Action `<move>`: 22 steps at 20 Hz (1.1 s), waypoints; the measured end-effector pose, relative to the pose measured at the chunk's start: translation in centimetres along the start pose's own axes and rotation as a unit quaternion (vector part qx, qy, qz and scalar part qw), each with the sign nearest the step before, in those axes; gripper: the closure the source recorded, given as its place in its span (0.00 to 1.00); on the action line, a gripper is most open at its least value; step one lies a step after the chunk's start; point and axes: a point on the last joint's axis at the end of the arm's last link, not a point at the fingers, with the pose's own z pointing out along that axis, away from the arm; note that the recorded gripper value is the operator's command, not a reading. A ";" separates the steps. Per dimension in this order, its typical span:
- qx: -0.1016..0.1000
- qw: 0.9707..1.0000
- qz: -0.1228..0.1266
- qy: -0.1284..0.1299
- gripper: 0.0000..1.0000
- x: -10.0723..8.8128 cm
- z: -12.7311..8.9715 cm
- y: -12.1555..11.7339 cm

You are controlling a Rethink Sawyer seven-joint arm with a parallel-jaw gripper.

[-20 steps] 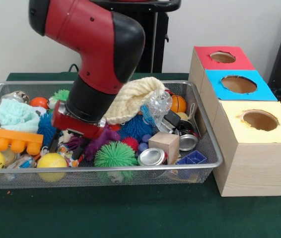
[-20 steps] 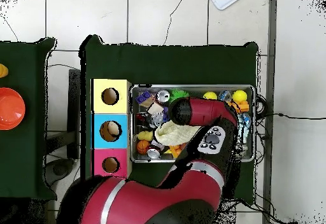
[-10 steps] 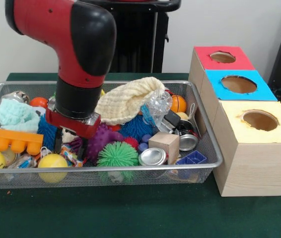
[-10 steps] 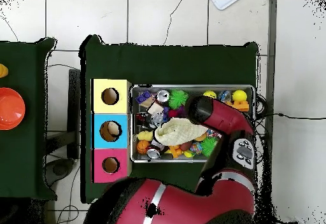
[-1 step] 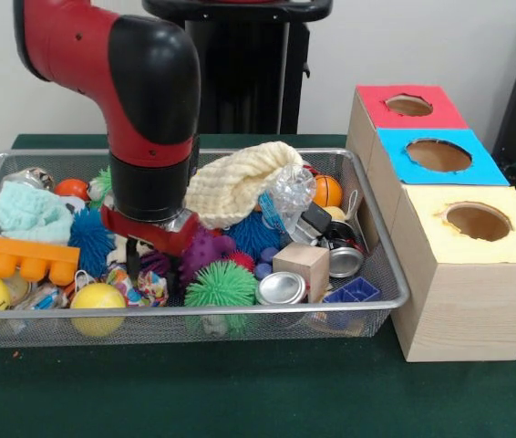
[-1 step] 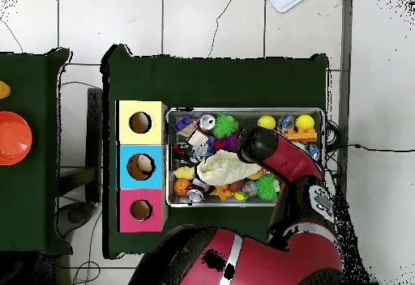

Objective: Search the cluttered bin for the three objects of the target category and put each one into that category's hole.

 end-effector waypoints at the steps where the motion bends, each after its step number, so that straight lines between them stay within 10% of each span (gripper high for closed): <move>1: 0.000 1.000 0.000 0.001 0.00 0.1 0.0 0.1; 11: 0.011 0.999 -0.022 -0.028 0.00 0.3 0.8 1.2; 22: 0.057 0.987 -0.107 -0.109 0.00 0.7 1.3 3.3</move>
